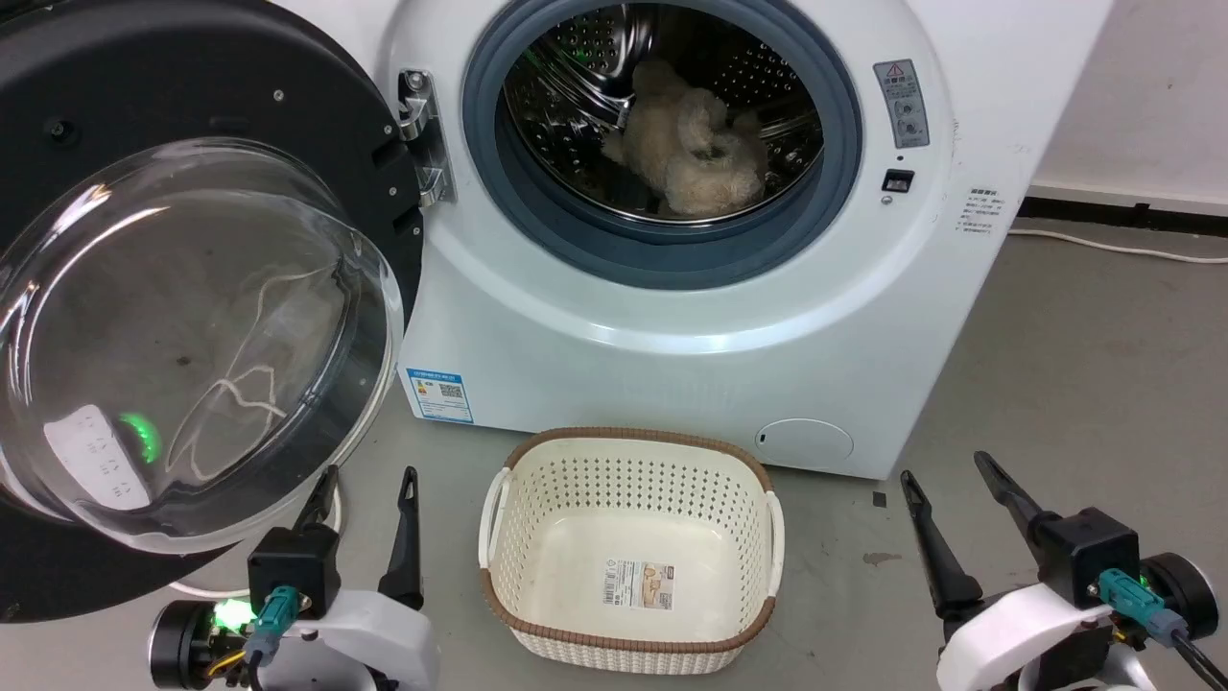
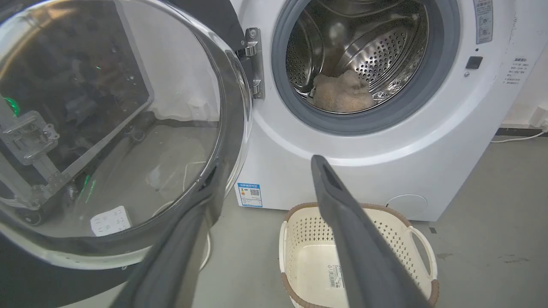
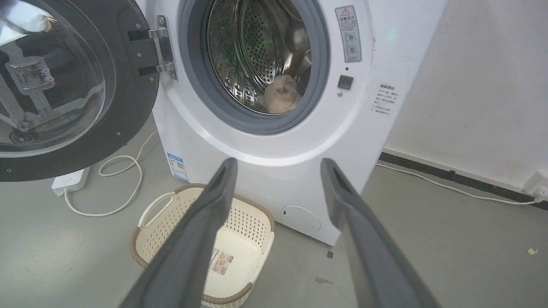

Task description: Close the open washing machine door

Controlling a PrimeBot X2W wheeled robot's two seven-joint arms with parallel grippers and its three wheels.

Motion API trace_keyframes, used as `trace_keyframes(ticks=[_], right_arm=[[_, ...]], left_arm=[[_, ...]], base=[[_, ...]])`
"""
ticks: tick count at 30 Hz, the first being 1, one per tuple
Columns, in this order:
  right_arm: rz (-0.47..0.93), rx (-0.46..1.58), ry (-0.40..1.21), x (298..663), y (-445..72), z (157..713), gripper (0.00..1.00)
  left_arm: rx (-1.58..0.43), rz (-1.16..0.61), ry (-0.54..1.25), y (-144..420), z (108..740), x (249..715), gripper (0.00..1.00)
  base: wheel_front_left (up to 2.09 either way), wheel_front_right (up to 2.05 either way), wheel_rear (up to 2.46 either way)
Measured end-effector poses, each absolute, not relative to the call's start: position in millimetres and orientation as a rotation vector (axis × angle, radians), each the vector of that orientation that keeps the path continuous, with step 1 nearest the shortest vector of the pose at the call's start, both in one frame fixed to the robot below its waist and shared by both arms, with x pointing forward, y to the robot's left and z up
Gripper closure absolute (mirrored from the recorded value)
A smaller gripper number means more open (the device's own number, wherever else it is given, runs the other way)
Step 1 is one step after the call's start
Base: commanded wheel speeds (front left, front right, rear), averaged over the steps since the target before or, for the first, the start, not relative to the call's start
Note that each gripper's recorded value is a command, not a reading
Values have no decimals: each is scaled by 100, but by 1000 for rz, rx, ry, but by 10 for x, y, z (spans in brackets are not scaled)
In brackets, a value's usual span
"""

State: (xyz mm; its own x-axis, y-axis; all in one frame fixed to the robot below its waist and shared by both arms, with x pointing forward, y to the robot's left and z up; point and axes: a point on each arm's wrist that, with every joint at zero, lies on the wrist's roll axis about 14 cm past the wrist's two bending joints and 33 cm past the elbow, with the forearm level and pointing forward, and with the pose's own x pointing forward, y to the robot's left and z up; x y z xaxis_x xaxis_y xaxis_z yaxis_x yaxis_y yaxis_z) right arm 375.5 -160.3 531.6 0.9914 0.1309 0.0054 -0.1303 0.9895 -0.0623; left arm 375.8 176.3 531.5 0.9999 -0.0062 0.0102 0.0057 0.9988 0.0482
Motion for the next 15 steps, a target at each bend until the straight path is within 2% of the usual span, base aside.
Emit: trace_keyframes(ticks=[15], right_arm=[[160, -53, -40, 3791, -1504, 5362, 0]], left_arm=[[52, 9, -44, 1812, 5376, 3694, 0]], base=[[0, 0, 0]])
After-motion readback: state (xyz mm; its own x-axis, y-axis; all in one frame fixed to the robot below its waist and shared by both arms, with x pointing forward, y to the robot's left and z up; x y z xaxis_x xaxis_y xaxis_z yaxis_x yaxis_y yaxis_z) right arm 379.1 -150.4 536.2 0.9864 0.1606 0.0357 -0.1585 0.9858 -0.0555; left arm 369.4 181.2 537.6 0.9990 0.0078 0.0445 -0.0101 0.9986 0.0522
